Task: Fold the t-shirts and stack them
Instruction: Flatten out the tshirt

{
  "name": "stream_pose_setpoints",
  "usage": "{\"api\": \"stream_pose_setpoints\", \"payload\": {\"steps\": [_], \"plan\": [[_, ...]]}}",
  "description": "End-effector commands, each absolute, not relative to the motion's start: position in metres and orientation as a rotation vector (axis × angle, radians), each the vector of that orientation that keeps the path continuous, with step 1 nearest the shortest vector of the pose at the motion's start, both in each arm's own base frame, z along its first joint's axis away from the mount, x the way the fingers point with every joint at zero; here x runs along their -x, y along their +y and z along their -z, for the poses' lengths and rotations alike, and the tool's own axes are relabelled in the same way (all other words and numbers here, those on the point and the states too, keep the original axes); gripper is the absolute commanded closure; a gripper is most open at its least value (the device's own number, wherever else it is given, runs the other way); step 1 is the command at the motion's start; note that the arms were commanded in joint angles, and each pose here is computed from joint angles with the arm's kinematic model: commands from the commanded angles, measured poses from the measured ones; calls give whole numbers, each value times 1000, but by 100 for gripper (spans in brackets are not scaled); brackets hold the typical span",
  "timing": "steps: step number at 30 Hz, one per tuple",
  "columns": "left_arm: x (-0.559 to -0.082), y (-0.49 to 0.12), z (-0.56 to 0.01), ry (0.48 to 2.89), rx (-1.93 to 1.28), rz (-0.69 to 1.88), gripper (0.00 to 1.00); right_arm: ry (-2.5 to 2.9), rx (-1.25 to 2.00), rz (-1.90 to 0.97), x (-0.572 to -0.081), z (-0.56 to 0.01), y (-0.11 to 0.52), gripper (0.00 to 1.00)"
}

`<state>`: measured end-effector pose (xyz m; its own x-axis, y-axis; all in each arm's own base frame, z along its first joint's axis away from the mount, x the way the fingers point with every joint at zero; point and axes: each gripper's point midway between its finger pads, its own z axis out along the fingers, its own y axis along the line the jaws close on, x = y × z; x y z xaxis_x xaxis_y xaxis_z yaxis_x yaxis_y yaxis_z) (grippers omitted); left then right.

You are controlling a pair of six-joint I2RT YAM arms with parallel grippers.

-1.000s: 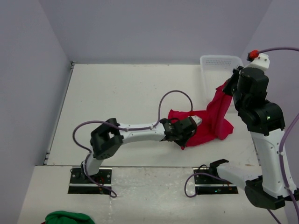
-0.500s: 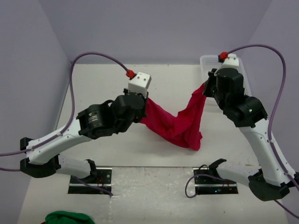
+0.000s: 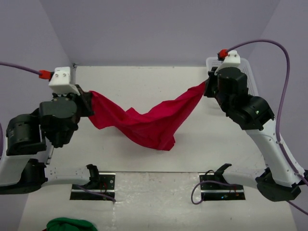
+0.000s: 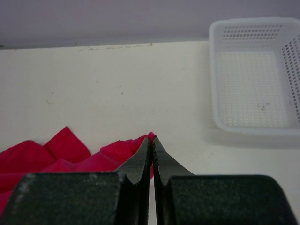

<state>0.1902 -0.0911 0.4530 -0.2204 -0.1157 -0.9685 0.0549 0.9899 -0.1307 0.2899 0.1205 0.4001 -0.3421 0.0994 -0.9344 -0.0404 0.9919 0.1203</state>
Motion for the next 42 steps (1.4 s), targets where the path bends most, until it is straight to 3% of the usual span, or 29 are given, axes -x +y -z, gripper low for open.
{"api": "stream_pose_setpoints", "payload": {"steps": [1,16,27,42], "plan": [[-191,-58,-472,1733,112,58,100,1840,-104,-40,-284,-427,92,100],[-183,-21,-507,1651,162,80,100,1758,-216,190,-266,-454,38,100],[-149,17,-570,1430,183,285,100,1592,-228,31,-225,-515,16,100],[-133,-29,-633,1187,-69,450,100,1546,-147,-128,-206,-534,27,100]]}}
